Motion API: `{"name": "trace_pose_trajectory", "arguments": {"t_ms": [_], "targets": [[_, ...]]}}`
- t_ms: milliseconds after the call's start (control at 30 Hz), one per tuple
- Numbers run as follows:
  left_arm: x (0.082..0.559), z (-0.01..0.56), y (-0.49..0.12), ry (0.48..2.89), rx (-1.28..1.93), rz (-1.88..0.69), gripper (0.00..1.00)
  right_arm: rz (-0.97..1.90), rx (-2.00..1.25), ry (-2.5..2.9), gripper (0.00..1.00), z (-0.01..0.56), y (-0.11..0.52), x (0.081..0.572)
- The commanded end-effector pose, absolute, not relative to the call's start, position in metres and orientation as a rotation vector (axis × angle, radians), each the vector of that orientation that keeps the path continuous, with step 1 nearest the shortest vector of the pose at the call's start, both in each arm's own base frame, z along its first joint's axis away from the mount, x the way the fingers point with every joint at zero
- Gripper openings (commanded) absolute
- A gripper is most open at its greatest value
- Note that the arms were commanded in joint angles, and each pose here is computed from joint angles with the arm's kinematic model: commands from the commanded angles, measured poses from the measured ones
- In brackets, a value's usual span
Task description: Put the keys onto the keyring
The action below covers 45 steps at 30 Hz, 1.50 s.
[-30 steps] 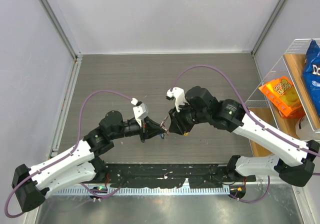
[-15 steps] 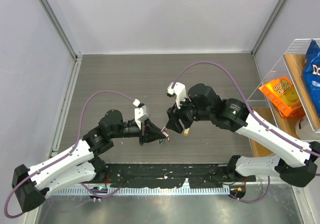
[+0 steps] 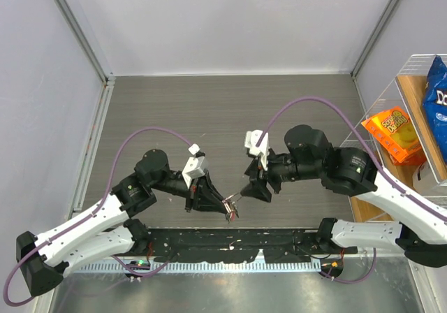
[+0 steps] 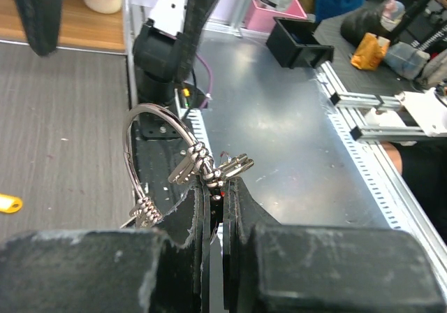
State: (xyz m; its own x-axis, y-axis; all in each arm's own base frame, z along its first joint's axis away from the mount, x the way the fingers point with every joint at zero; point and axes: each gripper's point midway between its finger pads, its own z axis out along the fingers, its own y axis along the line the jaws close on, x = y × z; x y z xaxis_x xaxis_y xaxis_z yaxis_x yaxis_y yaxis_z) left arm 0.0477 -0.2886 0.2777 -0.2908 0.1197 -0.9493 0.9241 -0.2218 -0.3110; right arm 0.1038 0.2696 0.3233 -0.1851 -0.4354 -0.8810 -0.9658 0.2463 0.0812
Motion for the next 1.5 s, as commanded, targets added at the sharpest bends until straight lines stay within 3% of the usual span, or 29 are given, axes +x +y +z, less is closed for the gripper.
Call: {"name": "trace_pose_trajectory", "arguments": {"t_ms": [0,333,633,833,1033,1467], "targets": [[0.027,0.313,-0.282,1.21,1.367,-1.668,0.0,0.991,-1.496,1.609,0.63,0.333,0.28,0.064],[0.015,0.324,-0.277,1.159,1.392,-1.721,0.0,0.942,-1.609,1.565,0.63,0.323,0.296,0.05],[0.003,0.326,-0.272,1.118,1.439,-1.767,0.0,0.974,-1.639,1.494,0.48,0.334,0.303,0.046],[0.001,0.327,-0.272,1.114,1.454,-1.782,0.0,1.028,-1.668,1.463,0.48,0.337,0.308,0.037],[0.0,0.327,-0.272,1.107,1.464,-1.787,0.0,1.051,-1.687,1.439,0.57,0.342,0.313,0.032],[0.0,0.324,-0.272,1.108,1.465,-1.784,0.0,1.081,-1.711,1.408,0.54,0.348,0.324,0.028]]}}
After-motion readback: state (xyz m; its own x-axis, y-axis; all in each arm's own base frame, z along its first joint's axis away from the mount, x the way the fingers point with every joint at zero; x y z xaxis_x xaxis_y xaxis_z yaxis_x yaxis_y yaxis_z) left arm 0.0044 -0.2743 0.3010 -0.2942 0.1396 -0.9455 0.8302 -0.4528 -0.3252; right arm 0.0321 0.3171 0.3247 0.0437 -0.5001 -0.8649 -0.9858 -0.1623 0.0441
